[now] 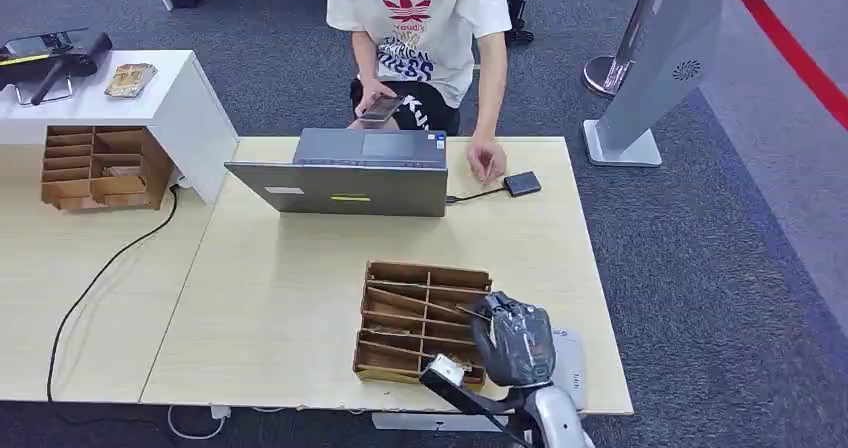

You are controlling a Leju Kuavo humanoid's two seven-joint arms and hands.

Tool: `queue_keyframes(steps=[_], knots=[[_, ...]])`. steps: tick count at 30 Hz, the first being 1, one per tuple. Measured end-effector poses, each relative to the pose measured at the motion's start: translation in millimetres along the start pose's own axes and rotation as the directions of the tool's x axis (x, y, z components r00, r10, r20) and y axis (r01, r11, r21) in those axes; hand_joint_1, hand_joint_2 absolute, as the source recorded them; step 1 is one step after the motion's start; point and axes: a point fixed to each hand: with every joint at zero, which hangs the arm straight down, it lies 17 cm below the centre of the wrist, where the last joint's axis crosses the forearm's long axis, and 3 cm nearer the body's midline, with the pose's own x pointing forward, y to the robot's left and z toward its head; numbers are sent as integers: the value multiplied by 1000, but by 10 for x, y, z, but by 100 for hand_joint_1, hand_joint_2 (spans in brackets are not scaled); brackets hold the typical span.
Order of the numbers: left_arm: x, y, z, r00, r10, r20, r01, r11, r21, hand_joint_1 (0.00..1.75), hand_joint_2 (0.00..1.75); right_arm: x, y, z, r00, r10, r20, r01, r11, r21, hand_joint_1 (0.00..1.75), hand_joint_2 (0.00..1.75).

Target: Pass the card to the sensor for recognition and then transmit it.

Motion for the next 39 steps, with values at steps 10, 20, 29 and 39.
queue_keyframes(steps=[10,20,29,39], knots=[[-1,-1,0,1000,4,-1,-4,1000,-1,0,175,33,-96,-24,1000,-28,5,28,999,-26,175,175],[11,-18,0,999,40,4,-40,999,-8,0,175,434,-1136,-171,846,-509,158,533,802,-272,175,175],[14,-28,4,999,47,2,-47,999,-9,0,175,193,-1998,-140,418,-855,308,867,274,-417,175,175],[11,-21,3,997,75,-4,-75,997,-7,0,175,103,-2001,-205,105,-941,323,943,-8,-332,175,175]])
